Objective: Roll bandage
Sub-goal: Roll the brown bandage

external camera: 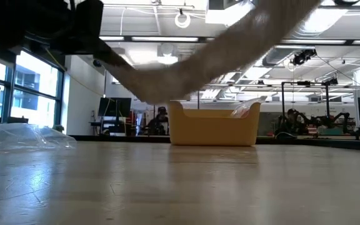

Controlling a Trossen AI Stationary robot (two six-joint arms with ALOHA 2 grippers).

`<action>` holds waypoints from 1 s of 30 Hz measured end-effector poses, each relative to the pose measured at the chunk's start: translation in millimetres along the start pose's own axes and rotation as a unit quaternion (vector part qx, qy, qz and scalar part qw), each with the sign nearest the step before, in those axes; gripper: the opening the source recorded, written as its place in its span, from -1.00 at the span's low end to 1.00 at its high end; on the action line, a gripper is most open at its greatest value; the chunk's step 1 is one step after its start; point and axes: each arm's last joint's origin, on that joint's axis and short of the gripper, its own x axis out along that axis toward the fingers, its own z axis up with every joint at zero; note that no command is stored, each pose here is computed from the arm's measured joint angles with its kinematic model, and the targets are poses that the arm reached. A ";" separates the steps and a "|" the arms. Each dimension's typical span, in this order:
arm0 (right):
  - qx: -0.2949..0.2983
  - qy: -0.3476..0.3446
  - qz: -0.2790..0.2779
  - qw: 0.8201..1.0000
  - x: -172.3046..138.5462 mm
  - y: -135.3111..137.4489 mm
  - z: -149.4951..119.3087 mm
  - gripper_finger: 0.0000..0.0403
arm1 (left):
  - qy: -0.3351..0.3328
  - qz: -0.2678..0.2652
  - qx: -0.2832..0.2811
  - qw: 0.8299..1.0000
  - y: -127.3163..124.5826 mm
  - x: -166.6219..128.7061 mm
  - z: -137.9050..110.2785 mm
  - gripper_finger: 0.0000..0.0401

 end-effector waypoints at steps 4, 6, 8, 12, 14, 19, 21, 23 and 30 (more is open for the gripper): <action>-0.035 -0.052 -0.187 0.980 -24.0 -23.4 34.4 -1.00 | 0.000 -0.011 -0.010 1.000 -2.8 -5.6 -5.2 -0.98; -0.058 -0.035 -0.273 0.960 -29.9 -37.9 46.2 -1.00 | -0.001 -0.014 -0.014 1.000 -5.6 -7.2 -6.0 -0.99; -0.069 -0.013 -0.300 0.951 -30.9 -57.2 56.4 -1.00 | -0.001 -0.018 -0.019 1.000 -9.5 -9.1 -7.9 -0.99; -0.061 0.014 -0.305 0.950 -24.0 -96.0 67.7 -1.00 | 0.010 -0.020 -0.029 0.999 -19.6 -11.6 -11.1 -0.99; -0.064 0.017 -0.292 0.954 -18.2 -113.0 72.3 -1.00 | 0.043 -0.021 -0.026 0.999 -24.8 -13.1 -13.3 -0.99; -0.059 -0.021 -0.298 0.952 -8.5 -155.8 88.8 -1.00 | 0.153 -0.049 -0.017 0.987 -41.5 -15.1 -18.5 -0.99; -0.068 -0.034 -0.319 0.945 -5.7 -171.5 92.5 -1.00 | 0.194 -0.081 -0.010 0.978 -51.2 -16.6 -18.7 -0.99; -0.073 -0.046 -0.339 0.937 -3.0 -187.2 93.6 -1.00 | 0.222 -0.124 -0.007 0.967 -62.0 -18.2 -16.9 -0.99; -0.062 -0.003 -0.364 0.929 22.8 -231.0 70.3 -1.00 | 0.228 -0.310 -0.014 0.923 -95.4 -33.2 2.9 -0.99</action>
